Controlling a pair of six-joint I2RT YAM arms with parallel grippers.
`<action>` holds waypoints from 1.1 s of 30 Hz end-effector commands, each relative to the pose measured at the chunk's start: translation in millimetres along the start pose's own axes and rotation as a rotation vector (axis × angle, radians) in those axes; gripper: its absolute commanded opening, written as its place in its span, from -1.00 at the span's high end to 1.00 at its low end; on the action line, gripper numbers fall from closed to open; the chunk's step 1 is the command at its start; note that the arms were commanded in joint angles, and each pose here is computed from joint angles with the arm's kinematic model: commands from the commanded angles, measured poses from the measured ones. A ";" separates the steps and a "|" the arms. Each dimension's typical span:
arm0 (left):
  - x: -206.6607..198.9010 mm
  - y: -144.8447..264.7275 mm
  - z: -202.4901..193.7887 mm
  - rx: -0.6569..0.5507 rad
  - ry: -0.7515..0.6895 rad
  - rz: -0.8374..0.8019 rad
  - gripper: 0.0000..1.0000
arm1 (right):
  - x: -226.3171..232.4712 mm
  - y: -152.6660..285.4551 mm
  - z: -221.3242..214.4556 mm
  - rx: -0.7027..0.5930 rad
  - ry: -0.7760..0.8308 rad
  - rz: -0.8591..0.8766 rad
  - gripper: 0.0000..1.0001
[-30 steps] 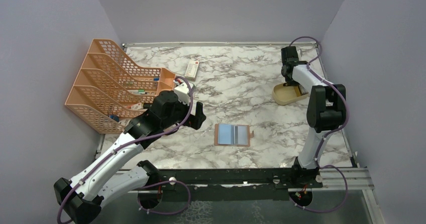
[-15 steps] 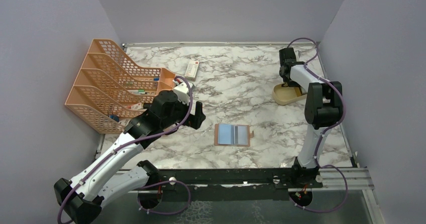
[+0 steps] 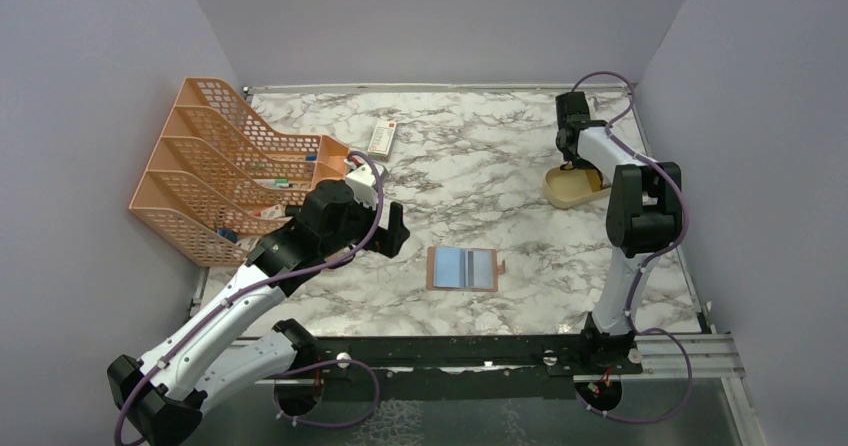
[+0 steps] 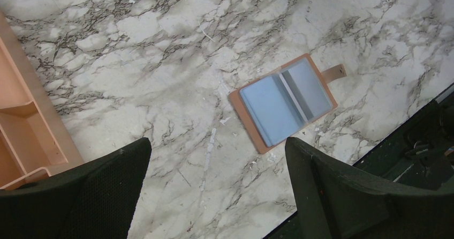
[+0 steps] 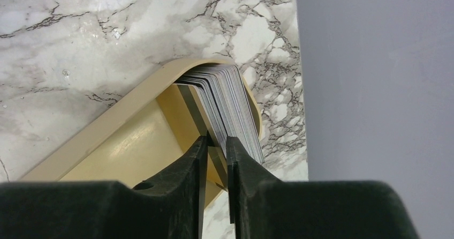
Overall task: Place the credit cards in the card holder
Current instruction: Pick up the credit card from the storage box.
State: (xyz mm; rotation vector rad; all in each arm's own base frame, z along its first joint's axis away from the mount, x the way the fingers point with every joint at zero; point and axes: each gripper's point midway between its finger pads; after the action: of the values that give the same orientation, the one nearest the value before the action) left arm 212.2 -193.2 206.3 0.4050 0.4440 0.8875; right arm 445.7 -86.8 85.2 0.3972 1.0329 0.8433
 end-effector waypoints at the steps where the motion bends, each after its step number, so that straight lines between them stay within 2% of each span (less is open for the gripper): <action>1: -2.0 3.0 2.4 -0.016 -0.009 -0.019 -0.98 | -4.1 3.5 13.7 -0.035 -0.042 -0.002 0.72; 12: 0.5 -1.4 0.1 0.000 0.000 -0.006 -0.98 | 15.3 31.8 16.1 -0.026 -0.109 0.154 0.90; 19: 3.5 -10.1 -7.7 0.039 0.018 0.008 -0.98 | 12.1 60.8 6.5 -0.001 -0.171 0.189 0.98; 22: 8.5 -14.6 -11.9 0.054 0.053 0.043 -0.80 | 12.9 79.6 5.7 -0.006 -0.216 0.246 0.98; 29: -7.2 -30.7 -26.8 0.135 0.152 -0.022 -0.29 | 36.5 148.6 7.8 -0.095 -0.298 0.569 0.98; 32: -14.5 -39.4 -28.2 0.152 0.196 -0.053 0.06 | 50.0 184.6 8.3 -0.151 -0.330 0.772 0.98; 33: -17.3 -42.3 -27.9 0.151 0.209 -0.066 0.26 | 54.8 198.1 9.2 -0.178 -0.338 0.846 0.98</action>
State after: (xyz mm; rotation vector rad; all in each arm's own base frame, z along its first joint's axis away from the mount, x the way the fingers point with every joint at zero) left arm 216.5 -208.6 165.7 0.4888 0.6305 0.8929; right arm 393.3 27.6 168.2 0.6874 0.6122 1.2730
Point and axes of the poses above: each gripper's point midway between its finger pads, its own y axis back along the fingers, its own x axis along the line the jaws close on, z = x × y, and after that the axes turned 2 degrees about -y, right-handed
